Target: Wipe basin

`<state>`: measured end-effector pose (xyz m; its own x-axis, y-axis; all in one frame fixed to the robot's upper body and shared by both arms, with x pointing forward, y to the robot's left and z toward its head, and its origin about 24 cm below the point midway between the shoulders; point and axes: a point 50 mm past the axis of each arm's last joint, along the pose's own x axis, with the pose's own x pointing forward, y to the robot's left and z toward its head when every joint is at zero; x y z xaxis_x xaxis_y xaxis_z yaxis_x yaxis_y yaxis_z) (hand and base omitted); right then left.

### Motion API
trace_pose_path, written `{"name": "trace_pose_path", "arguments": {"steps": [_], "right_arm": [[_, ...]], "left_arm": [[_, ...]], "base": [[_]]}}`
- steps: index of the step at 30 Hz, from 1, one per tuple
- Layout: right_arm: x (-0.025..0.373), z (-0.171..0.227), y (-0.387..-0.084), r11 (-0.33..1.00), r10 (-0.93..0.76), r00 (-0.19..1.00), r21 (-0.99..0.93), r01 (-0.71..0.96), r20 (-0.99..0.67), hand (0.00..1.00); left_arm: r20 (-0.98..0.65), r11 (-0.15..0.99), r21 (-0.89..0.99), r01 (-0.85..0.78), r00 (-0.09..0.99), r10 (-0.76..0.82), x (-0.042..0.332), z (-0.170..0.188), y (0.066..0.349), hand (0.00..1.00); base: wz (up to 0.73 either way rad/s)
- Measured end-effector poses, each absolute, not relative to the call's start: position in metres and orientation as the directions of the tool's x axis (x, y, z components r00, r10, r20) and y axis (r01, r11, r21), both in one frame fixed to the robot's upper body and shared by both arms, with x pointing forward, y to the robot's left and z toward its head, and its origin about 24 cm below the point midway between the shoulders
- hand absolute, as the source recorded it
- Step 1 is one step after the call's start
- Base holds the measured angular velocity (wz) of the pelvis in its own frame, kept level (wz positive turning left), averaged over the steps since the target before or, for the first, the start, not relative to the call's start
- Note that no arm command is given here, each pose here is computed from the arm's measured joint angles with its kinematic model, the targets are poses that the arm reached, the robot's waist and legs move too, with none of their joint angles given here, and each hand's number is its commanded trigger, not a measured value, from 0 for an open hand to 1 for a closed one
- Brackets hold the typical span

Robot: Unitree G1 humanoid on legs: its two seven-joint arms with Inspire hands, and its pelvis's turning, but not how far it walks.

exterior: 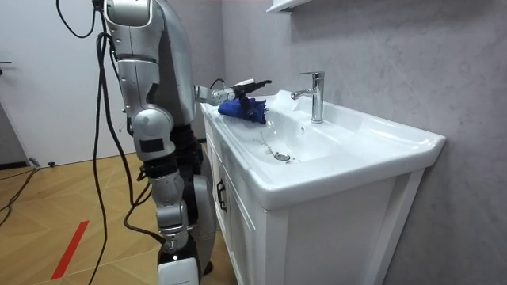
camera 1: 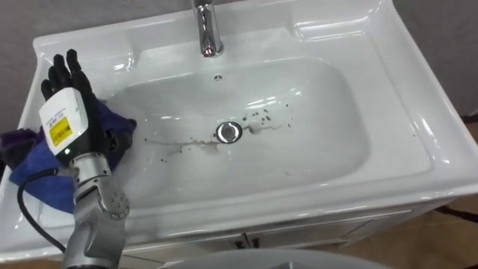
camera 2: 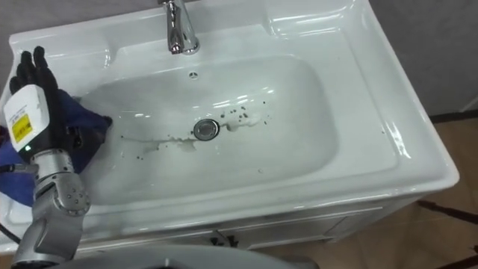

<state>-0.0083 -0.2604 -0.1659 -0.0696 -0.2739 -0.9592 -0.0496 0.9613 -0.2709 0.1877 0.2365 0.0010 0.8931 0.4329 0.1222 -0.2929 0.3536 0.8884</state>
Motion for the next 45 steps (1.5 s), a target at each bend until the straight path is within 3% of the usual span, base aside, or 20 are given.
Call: {"name": "trace_pose_path", "arguments": {"steps": [6,13,36,45], "right_arm": [[-0.014,-0.166,-0.259,0.962,-0.265,-0.099,-0.256,-0.096,-0.959,0.00],[-0.008,-0.167,-0.258,0.958,-0.266,-0.093,-0.252,-0.136,-0.959,0.00],[-0.007,-0.167,-0.256,0.964,-0.245,-0.101,-0.231,-0.135,-0.964,0.00],[-0.008,-0.165,-0.261,0.963,-0.255,-0.102,-0.243,-0.115,-0.962,0.00]], "left_arm": [[0.070,0.361,0.904,-0.229,0.912,0.405,0.181,-0.010,0.230,0.00],[-0.123,0.382,0.924,-0.033,0.918,0.377,0.164,-0.046,0.221,0.00],[-0.137,0.324,0.946,-0.006,0.899,0.417,0.161,-0.046,0.231,0.00],[-0.059,0.282,0.955,-0.093,0.871,0.488,0.159,-0.040,0.246,0.00]], "base": [[0.00],[0.00],[0.00],[0.00]]}}
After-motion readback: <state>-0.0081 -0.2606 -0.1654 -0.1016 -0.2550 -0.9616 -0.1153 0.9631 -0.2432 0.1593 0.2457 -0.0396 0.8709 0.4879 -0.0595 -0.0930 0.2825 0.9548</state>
